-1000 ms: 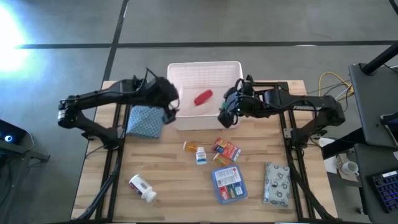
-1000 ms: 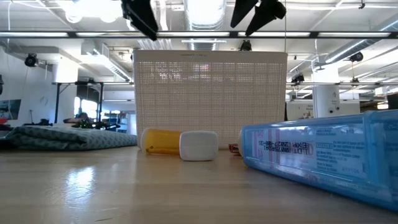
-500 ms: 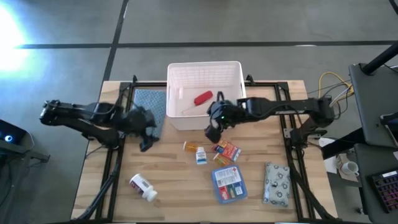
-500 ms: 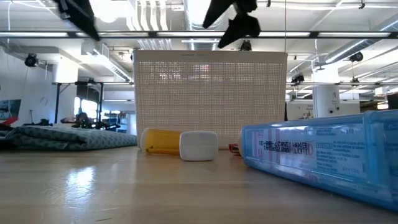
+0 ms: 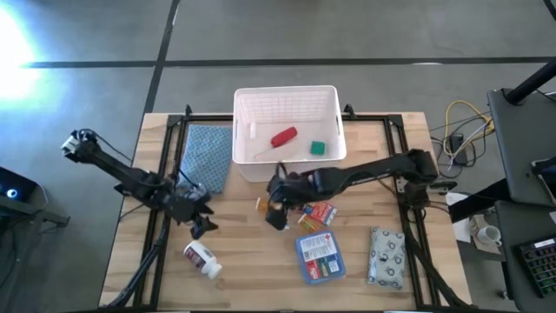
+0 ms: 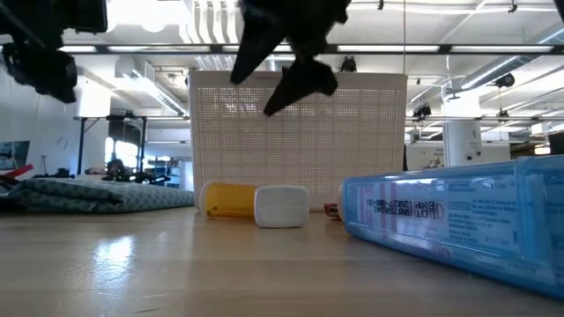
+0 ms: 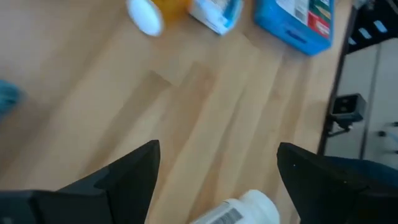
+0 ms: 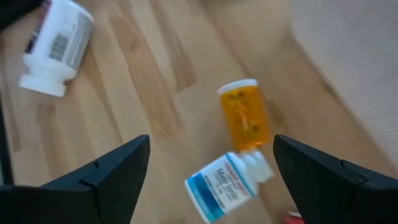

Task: Pick & place medical supplies in basket/bin
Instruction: Put the left orange pill bottle into the white bin

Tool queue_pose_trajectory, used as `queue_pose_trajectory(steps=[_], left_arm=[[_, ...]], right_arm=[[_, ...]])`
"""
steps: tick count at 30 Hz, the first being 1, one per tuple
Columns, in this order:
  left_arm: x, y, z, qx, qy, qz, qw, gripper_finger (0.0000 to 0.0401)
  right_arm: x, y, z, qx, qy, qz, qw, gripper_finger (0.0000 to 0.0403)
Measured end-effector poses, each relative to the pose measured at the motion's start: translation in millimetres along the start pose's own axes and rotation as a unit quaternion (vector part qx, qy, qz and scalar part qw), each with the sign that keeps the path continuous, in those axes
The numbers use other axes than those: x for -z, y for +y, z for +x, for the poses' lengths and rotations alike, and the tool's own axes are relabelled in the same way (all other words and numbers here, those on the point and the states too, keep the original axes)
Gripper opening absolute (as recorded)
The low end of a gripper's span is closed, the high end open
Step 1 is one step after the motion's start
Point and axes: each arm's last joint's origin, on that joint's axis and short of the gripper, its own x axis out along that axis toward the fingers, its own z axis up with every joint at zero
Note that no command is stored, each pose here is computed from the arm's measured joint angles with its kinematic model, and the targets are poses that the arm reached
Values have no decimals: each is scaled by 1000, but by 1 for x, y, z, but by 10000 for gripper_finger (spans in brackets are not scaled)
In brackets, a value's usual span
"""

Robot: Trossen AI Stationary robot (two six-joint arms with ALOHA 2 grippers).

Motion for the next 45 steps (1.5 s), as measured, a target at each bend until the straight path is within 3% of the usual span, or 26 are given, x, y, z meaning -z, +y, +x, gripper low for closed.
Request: queue_pose_trajectory(steps=[5, 11, 23, 34, 38, 45], left_arm=[[11, -7, 19, 25, 7, -6, 1000, 301], [17, -19, 26, 32, 23, 10, 999, 301], [24, -19, 25, 26, 24, 14, 999, 301], [23, -18, 23, 23, 20, 14, 999, 301], [23, -17, 23, 17, 13, 15, 1000, 301], [23, -17, 23, 17, 13, 15, 1000, 301]], right_arm=[[12, 1, 34, 47, 9, 20, 999, 329], [20, 0, 60, 124, -17, -20, 992, 329], [28, -1, 94, 140, 8, -105, 985, 329], [40, -6, 119, 148, 28, -114, 982, 324], [39, -6, 118, 145, 25, -112, 983, 291], [36, -5, 118, 141, 16, -93, 986, 193]])
